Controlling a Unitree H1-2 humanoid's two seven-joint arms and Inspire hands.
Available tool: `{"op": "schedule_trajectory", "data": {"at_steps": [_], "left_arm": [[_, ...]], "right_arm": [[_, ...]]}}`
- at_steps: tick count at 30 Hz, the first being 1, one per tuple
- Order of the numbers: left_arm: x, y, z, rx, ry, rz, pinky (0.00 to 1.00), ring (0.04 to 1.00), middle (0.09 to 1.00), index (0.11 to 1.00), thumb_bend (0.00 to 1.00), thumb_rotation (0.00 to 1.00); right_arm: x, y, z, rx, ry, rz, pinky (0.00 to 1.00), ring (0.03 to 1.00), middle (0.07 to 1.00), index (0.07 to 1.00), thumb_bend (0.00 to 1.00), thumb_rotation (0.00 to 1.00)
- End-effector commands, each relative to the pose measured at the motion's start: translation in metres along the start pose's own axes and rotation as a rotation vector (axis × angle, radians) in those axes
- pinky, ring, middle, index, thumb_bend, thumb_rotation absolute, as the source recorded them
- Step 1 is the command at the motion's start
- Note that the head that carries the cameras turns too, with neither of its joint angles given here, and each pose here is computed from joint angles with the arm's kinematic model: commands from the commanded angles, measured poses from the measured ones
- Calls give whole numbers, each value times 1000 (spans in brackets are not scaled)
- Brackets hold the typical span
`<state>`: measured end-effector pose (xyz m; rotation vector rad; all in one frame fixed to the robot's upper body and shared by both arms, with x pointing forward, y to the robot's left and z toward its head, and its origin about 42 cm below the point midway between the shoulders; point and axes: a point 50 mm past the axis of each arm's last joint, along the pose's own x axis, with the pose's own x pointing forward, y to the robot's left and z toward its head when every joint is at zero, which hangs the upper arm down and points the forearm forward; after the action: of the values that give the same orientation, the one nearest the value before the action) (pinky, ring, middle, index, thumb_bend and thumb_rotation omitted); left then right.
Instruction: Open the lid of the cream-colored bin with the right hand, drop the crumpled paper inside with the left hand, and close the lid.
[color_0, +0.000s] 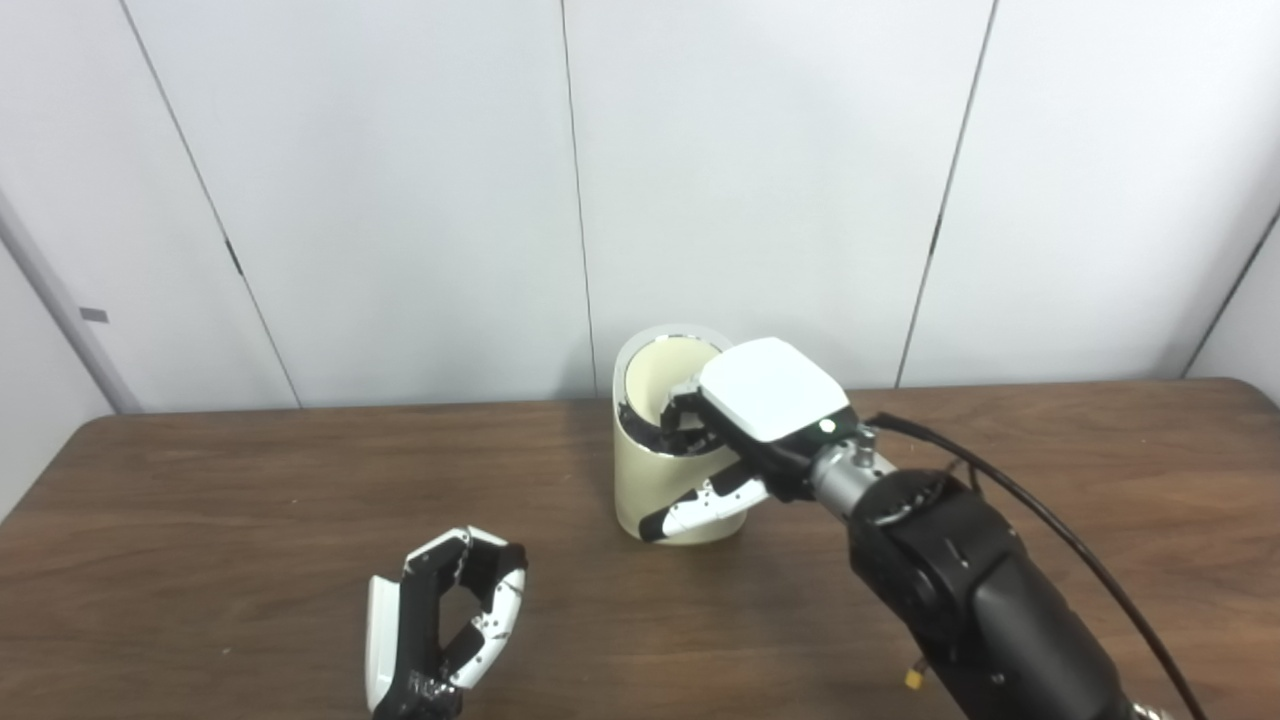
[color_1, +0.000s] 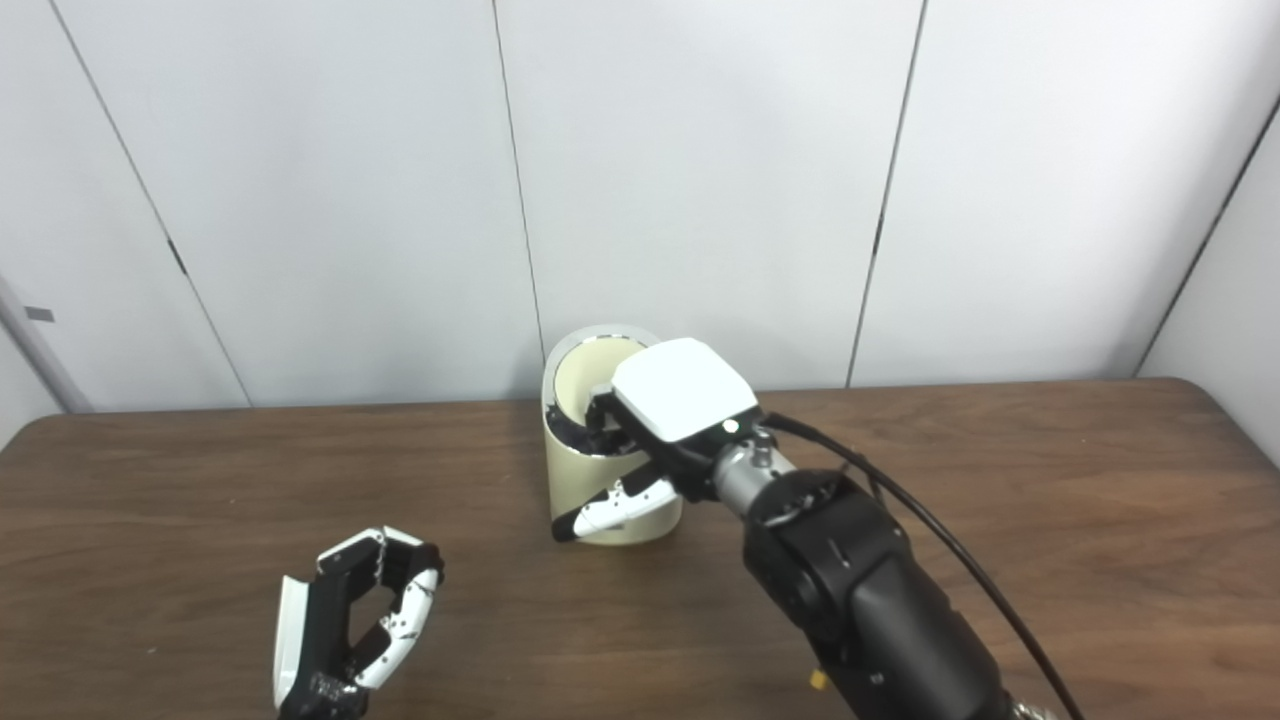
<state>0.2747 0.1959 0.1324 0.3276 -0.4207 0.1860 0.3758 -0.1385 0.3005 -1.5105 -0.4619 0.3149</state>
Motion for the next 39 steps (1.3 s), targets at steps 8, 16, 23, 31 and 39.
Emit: {"op": "schedule_trajectory", "data": {"at_steps": [8,16,23,31,39], "left_arm": [[2,5,-8,14,-18,0,318,369,400,399,288,371],[1,5,-8,24,-17,-3,318,370,404,400,278,336],[1,4,-8,18,-21,-3,317,367,401,399,283,326],[3,8,-10,16,-19,0,314,368,405,404,264,313],[1,16,-12,38,-13,-9,332,395,443,453,278,403]], "right_arm": [[-21,-35,-4,115,-11,-197,796,795,734,698,868,863],[-27,-35,-11,131,6,-220,807,804,742,705,875,856],[-41,-29,-16,208,37,-282,785,795,742,715,847,772],[-88,2,-32,483,88,-474,699,787,796,778,740,654],[-120,50,-48,616,129,-647,556,693,733,684,309,578]]}}
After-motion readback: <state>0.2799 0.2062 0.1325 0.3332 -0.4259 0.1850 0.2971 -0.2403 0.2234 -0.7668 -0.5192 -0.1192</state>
